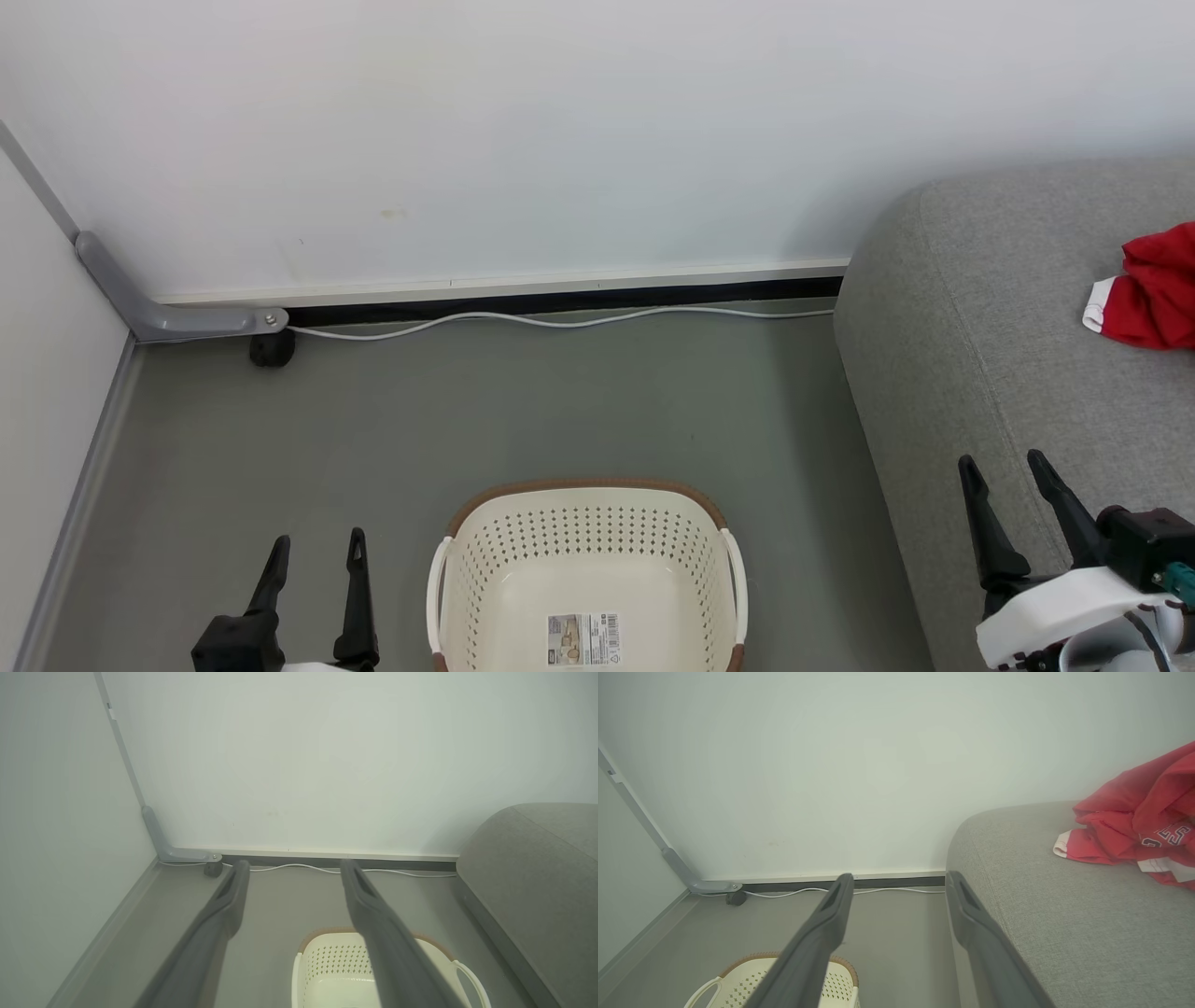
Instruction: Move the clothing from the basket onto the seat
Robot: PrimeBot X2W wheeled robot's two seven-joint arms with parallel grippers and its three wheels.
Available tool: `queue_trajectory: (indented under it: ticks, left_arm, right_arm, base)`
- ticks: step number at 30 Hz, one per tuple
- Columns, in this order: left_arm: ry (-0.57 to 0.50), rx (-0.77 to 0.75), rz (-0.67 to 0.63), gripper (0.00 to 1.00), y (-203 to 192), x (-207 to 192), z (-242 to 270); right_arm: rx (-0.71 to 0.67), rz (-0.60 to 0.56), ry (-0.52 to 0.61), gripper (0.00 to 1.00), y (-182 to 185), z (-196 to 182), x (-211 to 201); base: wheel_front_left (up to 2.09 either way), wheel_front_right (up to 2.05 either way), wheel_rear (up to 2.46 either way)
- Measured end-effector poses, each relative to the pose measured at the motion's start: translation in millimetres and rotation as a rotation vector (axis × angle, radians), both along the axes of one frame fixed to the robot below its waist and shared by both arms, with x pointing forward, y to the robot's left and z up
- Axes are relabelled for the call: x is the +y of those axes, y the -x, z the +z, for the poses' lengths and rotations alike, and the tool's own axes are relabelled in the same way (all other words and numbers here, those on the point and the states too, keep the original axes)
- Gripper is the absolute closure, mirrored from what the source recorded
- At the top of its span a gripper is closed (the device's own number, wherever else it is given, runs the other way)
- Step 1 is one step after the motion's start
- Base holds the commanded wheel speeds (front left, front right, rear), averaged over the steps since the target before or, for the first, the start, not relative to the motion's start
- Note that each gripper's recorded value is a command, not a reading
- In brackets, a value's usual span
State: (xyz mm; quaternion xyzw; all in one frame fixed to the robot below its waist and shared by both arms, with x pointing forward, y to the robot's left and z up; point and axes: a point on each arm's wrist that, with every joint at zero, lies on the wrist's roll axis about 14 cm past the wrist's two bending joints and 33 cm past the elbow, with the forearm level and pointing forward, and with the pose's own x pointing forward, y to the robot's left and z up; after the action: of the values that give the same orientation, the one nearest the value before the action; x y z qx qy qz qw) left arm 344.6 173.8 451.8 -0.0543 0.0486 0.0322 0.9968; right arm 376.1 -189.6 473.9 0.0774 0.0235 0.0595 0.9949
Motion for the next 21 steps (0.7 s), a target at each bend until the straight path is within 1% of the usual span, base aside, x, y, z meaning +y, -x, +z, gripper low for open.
queue_trajectory:
  ticks: [9, 11, 12, 17, 21]
  left_arm:
    - [0.000, -0.003, -0.003, 0.00, -0.3, -0.8, 0.9]
    - [0.024, -0.001, -0.004, 0.00, -0.1, -1.2, 0.1]
    - [0.029, 0.006, -0.002, 1.00, 0.6, -1.2, -2.0]
    - [0.040, 0.082, 0.004, 1.00, 11.8, -2.3, -24.3]
    - [0.083, 0.103, 0.017, 1.00, 13.6, -1.7, -28.3]
  right_arm:
    - [-0.004, -0.006, 0.001, 0.00, 0.2, 1.1, -1.6]
    - [-0.004, -0.007, 0.001, 0.00, 0.2, 1.3, -1.9]
    - [0.001, -0.007, 0.000, 1.00, 0.8, -0.5, -1.4]
    - [0.093, -0.007, -0.036, 1.00, 18.0, -30.4, 8.9]
    - [0.106, -0.023, -0.072, 1.00, 19.2, -32.1, 7.3]
  base:
    - [0.00, 0.00, 0.00]
    - [0.00, 0.00, 0.00]
    - [0.00, 0.00, 0.00]
    - [0.00, 0.00, 0.00]
    - [0.00, 0.00, 0.00]
